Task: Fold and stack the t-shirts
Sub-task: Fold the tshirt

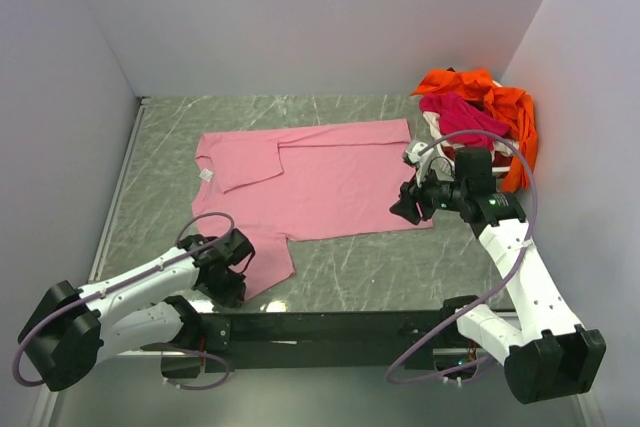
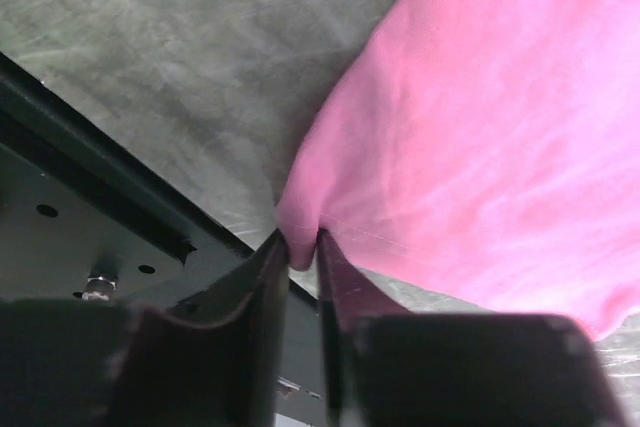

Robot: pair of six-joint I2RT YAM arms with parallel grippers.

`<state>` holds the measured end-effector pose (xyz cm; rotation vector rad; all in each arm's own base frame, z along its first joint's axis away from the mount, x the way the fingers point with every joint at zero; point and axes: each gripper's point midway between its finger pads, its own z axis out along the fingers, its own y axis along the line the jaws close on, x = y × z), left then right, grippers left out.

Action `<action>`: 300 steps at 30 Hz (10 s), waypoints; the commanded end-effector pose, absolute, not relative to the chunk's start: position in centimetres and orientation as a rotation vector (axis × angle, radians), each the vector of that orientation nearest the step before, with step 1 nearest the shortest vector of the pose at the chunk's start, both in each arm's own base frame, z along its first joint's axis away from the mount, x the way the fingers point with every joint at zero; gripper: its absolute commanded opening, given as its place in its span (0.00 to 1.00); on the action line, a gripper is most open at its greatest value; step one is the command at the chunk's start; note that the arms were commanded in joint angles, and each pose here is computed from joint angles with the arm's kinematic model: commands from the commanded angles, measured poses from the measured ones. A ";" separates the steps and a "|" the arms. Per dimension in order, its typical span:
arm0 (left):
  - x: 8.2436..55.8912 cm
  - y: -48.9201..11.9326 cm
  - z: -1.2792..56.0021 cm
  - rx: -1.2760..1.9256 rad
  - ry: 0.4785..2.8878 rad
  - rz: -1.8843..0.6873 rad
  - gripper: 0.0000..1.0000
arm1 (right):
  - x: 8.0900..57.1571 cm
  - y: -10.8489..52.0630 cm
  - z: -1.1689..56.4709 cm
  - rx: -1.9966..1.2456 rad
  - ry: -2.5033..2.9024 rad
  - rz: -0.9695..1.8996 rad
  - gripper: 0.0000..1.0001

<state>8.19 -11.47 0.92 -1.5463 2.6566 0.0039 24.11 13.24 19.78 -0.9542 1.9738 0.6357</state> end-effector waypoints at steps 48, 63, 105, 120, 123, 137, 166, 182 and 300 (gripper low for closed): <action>15.7 -14.6 9.1 -1.151 2.486 -0.425 0.07 | 28.7 -0.1 0.2 -2.003 2.075 0.172 0.31; 20.2 -13.6 14.5 -1.131 2.297 -0.483 0.06 | 32.7 1.6 5.5 -1.691 2.109 0.156 0.00; 34.2 -10.1 25.5 -1.007 1.957 -0.523 0.03 | 42.8 1.0 10.1 -0.990 2.226 0.020 0.00; 40.0 -10.0 23.0 -0.995 2.017 -0.495 0.02 | 46.9 0.6 8.5 -0.885 2.295 0.014 0.00; 40.4 -9.9 22.9 -0.989 2.024 -0.489 0.02 | 47.4 0.6 8.4 -0.887 2.302 0.008 0.00; 41.5 -9.5 23.2 -0.960 2.038 -0.476 0.02 | 47.9 1.9 7.2 -0.917 2.327 -0.022 0.00; 45.3 -8.4 21.6 -0.938 2.095 -0.420 0.02 | 50.6 2.0 6.5 -0.861 2.368 -0.110 0.06; 47.2 -8.6 20.8 -0.897 2.128 -0.407 0.01 | 50.3 1.6 6.4 -0.849 2.376 -0.147 0.10; 53.7 -3.8 7.4 -0.862 2.288 -0.839 0.08 | 16.3 21.4 2.0 -2.114 1.944 0.182 0.09</action>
